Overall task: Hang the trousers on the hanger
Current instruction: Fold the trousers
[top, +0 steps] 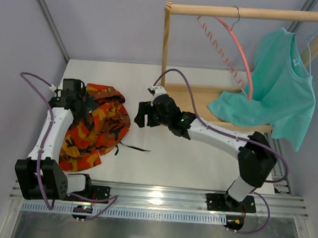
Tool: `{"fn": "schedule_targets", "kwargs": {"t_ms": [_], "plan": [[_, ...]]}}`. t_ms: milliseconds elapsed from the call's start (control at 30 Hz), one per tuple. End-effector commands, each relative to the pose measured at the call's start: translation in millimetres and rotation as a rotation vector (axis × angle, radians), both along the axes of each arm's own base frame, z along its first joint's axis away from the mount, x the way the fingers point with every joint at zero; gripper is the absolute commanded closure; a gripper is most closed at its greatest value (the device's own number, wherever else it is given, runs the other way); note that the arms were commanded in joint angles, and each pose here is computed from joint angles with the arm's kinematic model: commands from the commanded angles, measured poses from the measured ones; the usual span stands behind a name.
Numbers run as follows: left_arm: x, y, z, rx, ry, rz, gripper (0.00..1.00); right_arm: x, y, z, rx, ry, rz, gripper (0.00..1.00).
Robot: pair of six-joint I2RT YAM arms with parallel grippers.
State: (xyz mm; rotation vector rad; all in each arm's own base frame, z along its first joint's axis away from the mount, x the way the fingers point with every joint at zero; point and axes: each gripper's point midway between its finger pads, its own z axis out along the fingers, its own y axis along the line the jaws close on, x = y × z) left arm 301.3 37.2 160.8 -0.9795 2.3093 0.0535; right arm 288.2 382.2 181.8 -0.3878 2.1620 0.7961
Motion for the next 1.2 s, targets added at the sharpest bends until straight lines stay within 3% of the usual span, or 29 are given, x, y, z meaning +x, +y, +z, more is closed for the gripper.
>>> {"fn": "schedule_targets", "kwargs": {"t_ms": [0, 67, 200, 300, 400, 433, 467, 500, 533, 567, 700, 767, 833, 867, 1033, 1167], "plan": [[16, -10, -15, -0.071, -0.031, -0.009, 0.02, 22, 56, 16, 0.107, -0.091, 0.055, 0.25], [22, -15, -29, -0.107, -0.012, -0.017, 0.02, 25, 76, -20, 0.076, -0.04, 0.1, 0.27], [27, -16, -46, -0.113, 0.027, -0.031, 0.04, 37, 108, -44, 0.078, -0.053, 0.154, 0.28], [34, -18, -56, -0.122, 0.033, -0.051, 0.12, 46, 122, -74, 0.025, -0.055, 0.179, 0.26], [39, -24, -59, -0.151, 0.04, -0.083, 0.38, 52, 129, -97, -0.032, -0.037, 0.192, 0.25], [43, -30, -54, -0.176, 0.028, -0.108, 0.61, 53, 130, -99, -0.04, -0.038, 0.197, 0.25], [42, -32, -51, -0.185, 0.031, -0.119, 0.7, 52, 128, -103, -0.057, -0.028, 0.201, 0.27], [42, -32, -45, -0.185, 0.027, -0.121, 0.79, 54, 129, -100, -0.063, -0.043, 0.204, 0.37], [43, -33, -38, -0.183, 0.016, -0.124, 0.96, 53, 125, -95, -0.077, -0.043, 0.203, 0.45], [44, -31, -23, -0.178, -0.013, -0.117, 1.0, 53, 119, -93, -0.1, -0.046, 0.193, 0.52], [45, -18, 28, -0.111, -0.144, -0.055, 1.0, 53, 80, -51, -0.192, -0.13, 0.133, 0.95], [45, -10, 47, -0.073, -0.204, -0.02, 1.0, 49, 54, -8, -0.195, -0.191, 0.082, 0.96], [46, -5, 65, -0.048, -0.255, -0.005, 1.0, 39, 21, -13, -0.261, -0.173, 0.029, 0.96], [47, -3, 70, -0.036, -0.262, -0.002, 1.0, 32, 7, 14, -0.234, -0.193, 0.008, 0.96], [55, 10, 92, 0.044, -0.281, -0.003, 1.0, -8, -51, 21, -0.232, -0.128, -0.077, 0.96], [66, 16, 92, 0.078, -0.265, -0.009, 1.0, -43, -73, -7, -0.19, -0.027, -0.073, 0.96]]}}
